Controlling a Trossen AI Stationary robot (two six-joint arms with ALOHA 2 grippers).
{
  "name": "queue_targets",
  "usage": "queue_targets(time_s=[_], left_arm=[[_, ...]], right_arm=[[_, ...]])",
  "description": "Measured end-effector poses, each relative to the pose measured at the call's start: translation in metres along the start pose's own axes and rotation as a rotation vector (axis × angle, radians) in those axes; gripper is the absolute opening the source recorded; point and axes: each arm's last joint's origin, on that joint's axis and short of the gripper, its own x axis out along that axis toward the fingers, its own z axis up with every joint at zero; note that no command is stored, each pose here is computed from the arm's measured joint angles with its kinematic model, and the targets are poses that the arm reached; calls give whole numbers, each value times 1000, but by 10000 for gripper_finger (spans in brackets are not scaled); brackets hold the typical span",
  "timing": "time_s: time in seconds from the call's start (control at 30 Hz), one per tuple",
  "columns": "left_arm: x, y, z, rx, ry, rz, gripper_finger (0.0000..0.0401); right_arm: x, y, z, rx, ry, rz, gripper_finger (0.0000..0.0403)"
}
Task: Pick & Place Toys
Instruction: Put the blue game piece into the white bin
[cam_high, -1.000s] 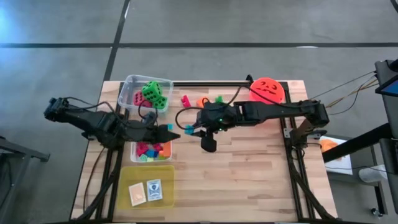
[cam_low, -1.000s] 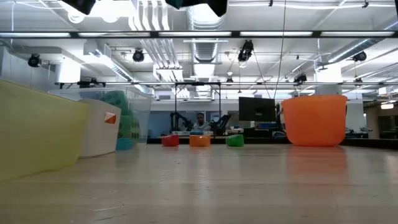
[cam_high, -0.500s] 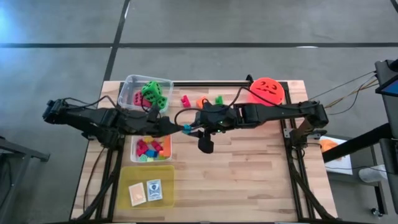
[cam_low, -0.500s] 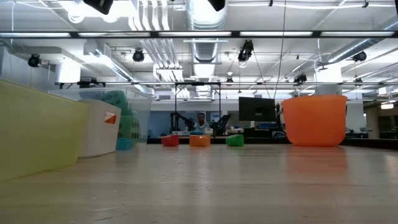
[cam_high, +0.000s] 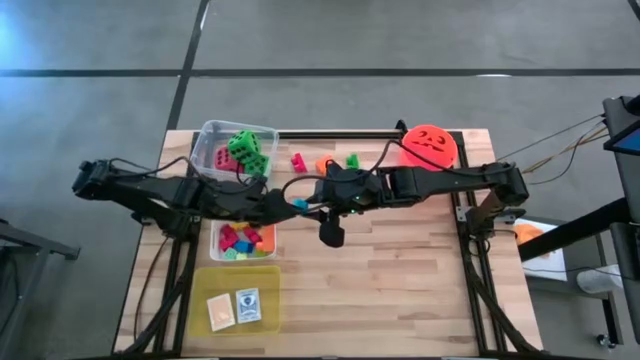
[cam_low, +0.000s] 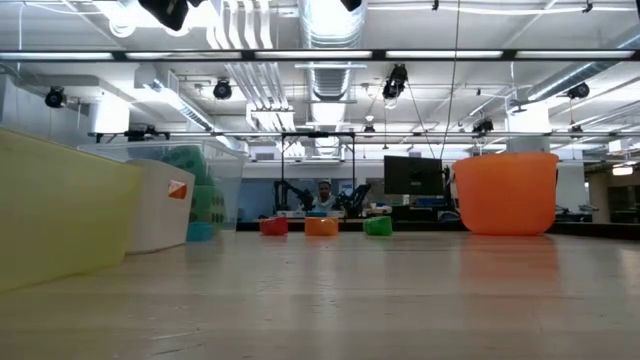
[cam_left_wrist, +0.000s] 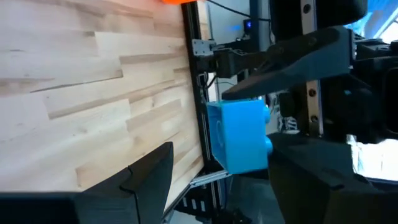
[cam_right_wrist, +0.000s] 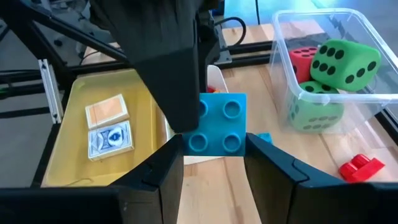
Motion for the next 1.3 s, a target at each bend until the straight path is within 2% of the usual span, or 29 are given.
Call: queue_targets(time_s=[0.4, 0.5, 0.73, 0.9, 1.3], left_arm=[[12, 0, 6, -7, -32, 0, 236], [12, 0, 6, -6, -25, -5, 209], [12, -4, 5, 32, 18, -46, 118], [12, -4, 5, 32, 22, -46, 79], [12, -4, 6, 39, 20, -49, 78]], right_arm=[[0, 1, -3, -14, 33, 10, 146], [0, 1, -3, -17, 34, 8, 146], [0, 1, -3, -33, 25, -14, 146], [-1, 1, -3, -35, 27, -16, 146], [-1, 2, -3, -33, 30, 8, 148]])
